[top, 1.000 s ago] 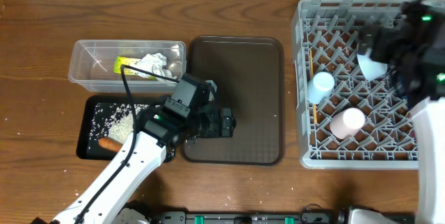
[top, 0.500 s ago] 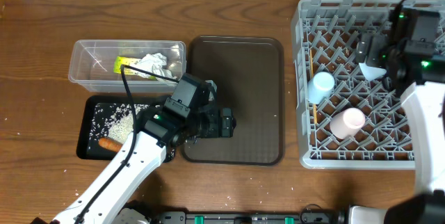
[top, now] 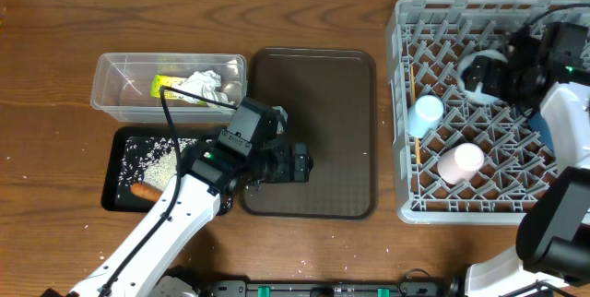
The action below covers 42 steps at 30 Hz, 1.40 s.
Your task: Sort waste into correct bins and load items into the dishwasher rack
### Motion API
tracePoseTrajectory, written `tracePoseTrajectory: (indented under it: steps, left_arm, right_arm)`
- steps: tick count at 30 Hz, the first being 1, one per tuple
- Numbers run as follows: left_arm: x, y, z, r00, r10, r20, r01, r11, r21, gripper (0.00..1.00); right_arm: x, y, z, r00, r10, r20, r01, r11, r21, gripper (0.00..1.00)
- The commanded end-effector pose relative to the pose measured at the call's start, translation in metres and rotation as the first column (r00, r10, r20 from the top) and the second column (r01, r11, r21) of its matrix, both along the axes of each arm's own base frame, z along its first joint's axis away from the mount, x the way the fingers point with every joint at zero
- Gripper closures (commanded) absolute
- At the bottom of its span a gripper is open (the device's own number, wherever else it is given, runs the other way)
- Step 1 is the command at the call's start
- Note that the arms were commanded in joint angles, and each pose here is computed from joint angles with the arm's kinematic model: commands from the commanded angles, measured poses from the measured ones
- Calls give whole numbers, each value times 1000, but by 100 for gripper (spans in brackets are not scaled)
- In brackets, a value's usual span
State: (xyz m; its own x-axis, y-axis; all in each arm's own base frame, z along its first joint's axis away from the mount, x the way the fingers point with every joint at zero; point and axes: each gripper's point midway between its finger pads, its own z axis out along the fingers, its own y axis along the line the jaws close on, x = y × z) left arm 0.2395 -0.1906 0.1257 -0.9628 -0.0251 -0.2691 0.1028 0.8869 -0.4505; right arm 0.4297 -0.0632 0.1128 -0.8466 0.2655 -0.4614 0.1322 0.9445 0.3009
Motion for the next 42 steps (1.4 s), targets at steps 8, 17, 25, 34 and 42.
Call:
tracePoseTrajectory:
  steps: [8,17,25,34,42]
  left_arm:
    - [0,2,-1,1000,15,-6,-15,1000,6,4]
    - [0,2,-1,1000,15,-6,-15,1000,6,4]
    - [0,2,-1,1000,15,-6,-15,1000,6,4]
    - [0,2,-1,1000,15,-6,-15,1000,6,4]
    - [0,2,-1,1000,15,-6,-15,1000,6,4]
  right_arm:
    - [1,71,15,976,212,45,-214,974,71,1]
    - [-31,66,124,960,189,209,-183,982,-48,1]
    - [-100,39,149,989,77,124,-49,975,-216,1]
    - [-110,39,117,997,81,13,-77,976,-205,1]
    - [-109,39,113,997,81,0,-79,976,-202,1]
